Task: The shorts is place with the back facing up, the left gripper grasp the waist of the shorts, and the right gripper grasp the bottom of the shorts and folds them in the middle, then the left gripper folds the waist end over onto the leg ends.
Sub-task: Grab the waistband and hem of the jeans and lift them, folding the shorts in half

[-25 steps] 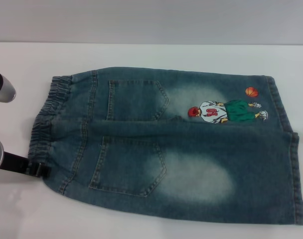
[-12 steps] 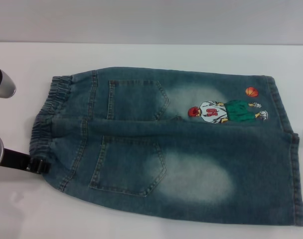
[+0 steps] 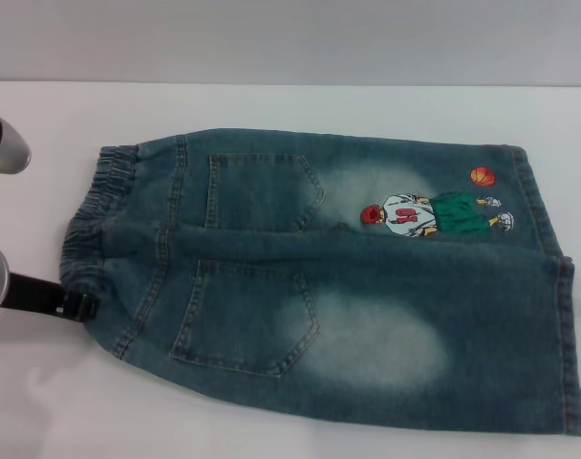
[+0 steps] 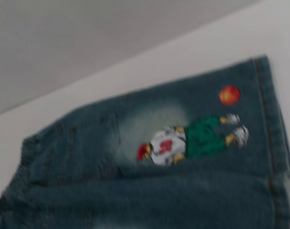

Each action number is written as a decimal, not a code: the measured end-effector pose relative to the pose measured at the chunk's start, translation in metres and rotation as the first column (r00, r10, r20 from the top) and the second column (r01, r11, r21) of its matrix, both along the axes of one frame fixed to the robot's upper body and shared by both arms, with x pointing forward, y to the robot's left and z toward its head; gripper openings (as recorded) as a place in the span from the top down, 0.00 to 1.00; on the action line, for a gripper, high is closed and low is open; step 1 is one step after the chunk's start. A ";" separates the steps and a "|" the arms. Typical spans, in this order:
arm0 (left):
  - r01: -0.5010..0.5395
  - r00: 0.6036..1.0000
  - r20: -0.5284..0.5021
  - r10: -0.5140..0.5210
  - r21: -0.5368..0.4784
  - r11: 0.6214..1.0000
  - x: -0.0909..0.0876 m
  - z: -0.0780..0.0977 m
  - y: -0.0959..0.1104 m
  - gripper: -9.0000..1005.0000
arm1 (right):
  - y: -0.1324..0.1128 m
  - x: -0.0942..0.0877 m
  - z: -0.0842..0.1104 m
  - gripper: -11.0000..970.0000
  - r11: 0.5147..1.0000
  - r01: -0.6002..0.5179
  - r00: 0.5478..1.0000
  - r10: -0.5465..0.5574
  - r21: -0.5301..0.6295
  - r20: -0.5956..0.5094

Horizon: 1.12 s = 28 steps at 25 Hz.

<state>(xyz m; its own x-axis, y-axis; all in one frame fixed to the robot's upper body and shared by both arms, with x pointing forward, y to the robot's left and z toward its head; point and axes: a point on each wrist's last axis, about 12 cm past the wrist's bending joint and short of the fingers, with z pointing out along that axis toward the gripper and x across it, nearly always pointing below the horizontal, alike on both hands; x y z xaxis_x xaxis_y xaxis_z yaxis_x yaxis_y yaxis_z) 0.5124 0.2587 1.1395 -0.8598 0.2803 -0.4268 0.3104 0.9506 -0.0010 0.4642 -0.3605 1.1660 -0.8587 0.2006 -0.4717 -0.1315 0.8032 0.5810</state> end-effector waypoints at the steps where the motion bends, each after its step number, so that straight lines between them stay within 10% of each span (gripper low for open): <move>1: 0.004 1.000 0.001 -0.004 0.000 1.000 0.000 0.001 -0.001 0.63 | 0.000 -0.002 -0.002 0.27 1.000 0.001 1.000 -0.001 -0.003 -0.014; 28: 0.033 0.999 0.004 -0.033 -0.004 0.999 0.006 0.007 -0.013 0.90 | 0.012 -0.030 -0.045 0.27 0.998 0.006 0.974 0.007 0.057 -0.225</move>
<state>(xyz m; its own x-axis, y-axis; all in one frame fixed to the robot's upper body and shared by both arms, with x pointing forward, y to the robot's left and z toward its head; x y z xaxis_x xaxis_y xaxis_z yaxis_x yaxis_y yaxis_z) 0.5185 0.2462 1.1465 -0.8482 0.3070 -0.4317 0.3417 0.9398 -0.0030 0.4346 -0.3488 1.1214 -0.9417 0.2206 -0.2542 0.0071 0.7680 0.6404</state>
